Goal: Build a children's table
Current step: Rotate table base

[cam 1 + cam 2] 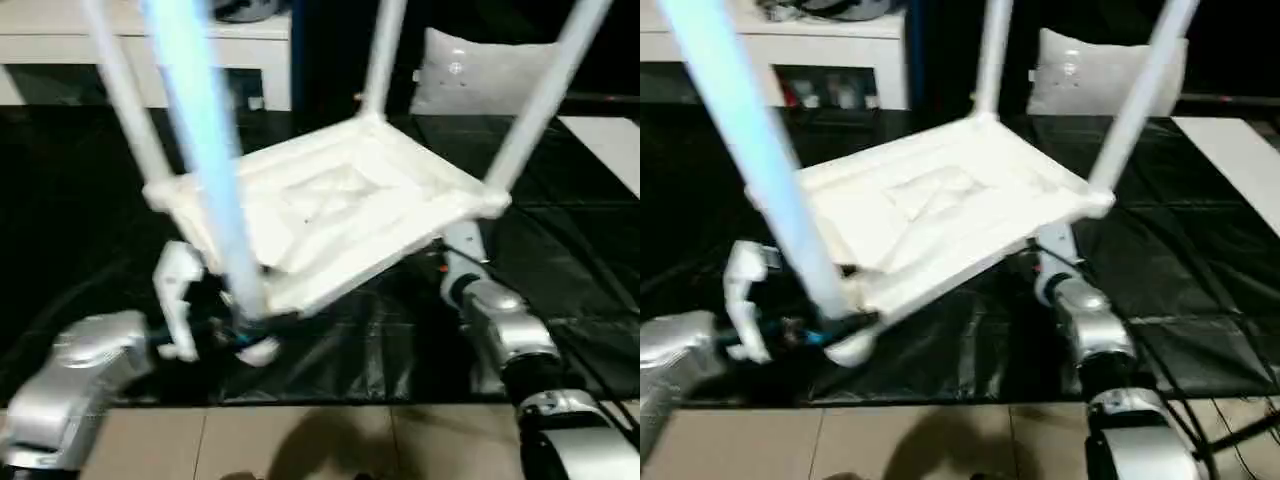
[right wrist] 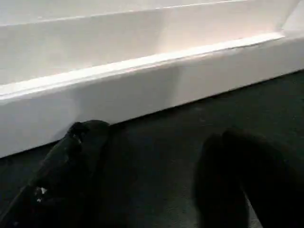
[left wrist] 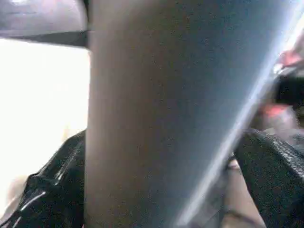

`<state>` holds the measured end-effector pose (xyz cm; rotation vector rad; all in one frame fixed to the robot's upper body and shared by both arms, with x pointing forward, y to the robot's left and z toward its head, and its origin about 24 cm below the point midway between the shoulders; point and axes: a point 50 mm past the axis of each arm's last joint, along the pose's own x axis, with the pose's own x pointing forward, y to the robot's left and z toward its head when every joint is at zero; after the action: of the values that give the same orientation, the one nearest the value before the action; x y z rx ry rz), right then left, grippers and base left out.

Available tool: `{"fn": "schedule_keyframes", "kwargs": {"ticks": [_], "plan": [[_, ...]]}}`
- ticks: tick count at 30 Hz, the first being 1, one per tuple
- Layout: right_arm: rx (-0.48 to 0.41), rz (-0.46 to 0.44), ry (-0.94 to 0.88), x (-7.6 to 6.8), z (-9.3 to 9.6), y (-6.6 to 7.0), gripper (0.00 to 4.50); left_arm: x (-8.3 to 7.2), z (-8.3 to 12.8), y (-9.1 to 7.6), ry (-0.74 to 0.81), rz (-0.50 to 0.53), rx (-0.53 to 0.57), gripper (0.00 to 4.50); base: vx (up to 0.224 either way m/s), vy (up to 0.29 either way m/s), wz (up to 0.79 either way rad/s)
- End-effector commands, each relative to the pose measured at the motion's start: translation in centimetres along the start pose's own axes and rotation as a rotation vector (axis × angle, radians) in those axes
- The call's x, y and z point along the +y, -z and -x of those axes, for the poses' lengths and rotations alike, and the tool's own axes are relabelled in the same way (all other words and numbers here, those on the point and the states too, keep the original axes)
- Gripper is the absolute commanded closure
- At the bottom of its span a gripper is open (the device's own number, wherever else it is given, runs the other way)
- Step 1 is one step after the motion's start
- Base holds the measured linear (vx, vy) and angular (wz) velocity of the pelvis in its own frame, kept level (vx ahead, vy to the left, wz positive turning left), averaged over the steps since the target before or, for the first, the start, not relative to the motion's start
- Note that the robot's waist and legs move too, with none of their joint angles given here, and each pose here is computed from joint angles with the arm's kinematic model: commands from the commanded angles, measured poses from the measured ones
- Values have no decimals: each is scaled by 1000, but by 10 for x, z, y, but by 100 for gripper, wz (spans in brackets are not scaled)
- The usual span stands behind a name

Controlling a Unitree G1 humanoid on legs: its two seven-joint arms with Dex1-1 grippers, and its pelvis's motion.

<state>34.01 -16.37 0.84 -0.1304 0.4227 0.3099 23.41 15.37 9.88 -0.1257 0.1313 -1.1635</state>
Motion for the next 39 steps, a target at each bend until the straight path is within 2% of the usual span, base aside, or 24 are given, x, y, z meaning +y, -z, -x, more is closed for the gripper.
{"fn": "schedule_keyframes", "kwargs": {"ticks": [1,3,7,12,17,22,26,28,29,31,34,39], "plan": [[-66,47,-92,18,-8,-18,0,-15,-18,-8,128,14,-43,2,0,0,0],[-71,54,-112,23,-9,-18,0,-18,-23,-10,154,24,-50,2,0,0,0],[-99,87,-215,44,-12,-18,0,-27,-39,-10,247,78,-37,2,0,0,0],[-109,109,-295,56,-13,-16,0,-34,-51,-12,307,98,-39,2,0,0,0],[-120,121,-340,62,-12,-14,0,-27,-61,-16,278,81,-58,2,0,0,0],[-116,126,-324,61,-13,-12,0,-16,-70,-20,197,26,-84,2,0,0,0],[-90,120,-193,41,-12,-7,0,10,-86,-25,-28,-107,-110,2,0,0,0],[-79,118,-146,30,-10,-4,0,21,-88,-26,-112,-144,-101,2,0,0,0],[-79,118,-146,30,-10,-4,0,21,-88,-26,-112,-144,-101,2,0,0,0],[-67,99,-97,12,-5,1,0,30,-91,-29,-192,-170,-112,2,0,0,0],[-68,88,-64,-3,2,4,0,28,-96,-30,-174,-171,-125,2,0,0,0],[-99,80,-36,-16,11,4,0,23,-93,-22,-130,-177,-121,2,0,0,0]]}}
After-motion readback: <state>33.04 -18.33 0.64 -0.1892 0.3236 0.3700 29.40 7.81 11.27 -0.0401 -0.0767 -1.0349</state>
